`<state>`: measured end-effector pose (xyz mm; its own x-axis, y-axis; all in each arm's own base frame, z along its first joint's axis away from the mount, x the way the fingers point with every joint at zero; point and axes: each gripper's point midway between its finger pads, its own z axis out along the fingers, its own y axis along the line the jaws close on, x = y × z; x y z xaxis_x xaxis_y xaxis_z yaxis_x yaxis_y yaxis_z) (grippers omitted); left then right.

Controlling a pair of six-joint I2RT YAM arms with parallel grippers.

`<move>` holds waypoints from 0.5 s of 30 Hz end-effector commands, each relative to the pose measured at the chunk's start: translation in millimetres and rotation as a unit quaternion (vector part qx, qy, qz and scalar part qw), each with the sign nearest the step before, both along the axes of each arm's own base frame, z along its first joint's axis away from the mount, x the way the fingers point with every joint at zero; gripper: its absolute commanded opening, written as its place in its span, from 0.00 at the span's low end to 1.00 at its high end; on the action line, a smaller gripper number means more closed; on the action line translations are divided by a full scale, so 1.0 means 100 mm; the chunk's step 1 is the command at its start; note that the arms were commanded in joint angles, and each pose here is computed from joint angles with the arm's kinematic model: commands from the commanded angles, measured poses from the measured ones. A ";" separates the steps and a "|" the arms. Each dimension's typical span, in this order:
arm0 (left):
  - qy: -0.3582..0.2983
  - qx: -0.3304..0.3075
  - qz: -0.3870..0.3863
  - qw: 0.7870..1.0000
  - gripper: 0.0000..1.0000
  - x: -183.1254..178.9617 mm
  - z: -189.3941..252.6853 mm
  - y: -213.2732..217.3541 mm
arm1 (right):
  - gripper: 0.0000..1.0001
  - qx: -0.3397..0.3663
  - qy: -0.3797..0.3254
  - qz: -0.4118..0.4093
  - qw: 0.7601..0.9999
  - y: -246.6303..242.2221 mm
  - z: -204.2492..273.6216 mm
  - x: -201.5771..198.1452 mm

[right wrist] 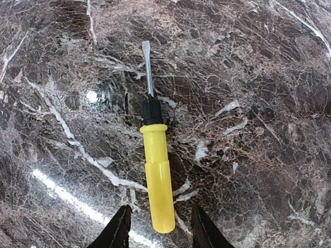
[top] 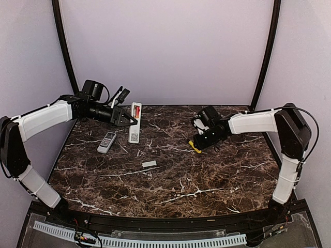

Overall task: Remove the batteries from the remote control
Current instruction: Pick up the screwdriver from the center of the board.

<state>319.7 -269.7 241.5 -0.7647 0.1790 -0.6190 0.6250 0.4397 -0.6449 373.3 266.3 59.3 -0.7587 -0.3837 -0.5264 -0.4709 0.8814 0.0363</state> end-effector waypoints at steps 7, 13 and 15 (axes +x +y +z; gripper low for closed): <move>-0.012 -0.006 -0.001 1.000 0.00 -0.06 0.07 0.02 | 0.38 -0.020 0.006 0.019 1.000 0.12 -0.19 -0.02; -0.014 -0.004 0.001 1.000 0.00 -0.06 0.07 0.03 | 0.34 -0.033 0.004 0.021 0.999 0.13 -0.26 -0.03; -0.012 -0.004 0.001 1.000 0.00 -0.06 0.06 0.03 | 0.33 -0.036 0.004 0.020 0.999 0.13 -0.28 -0.03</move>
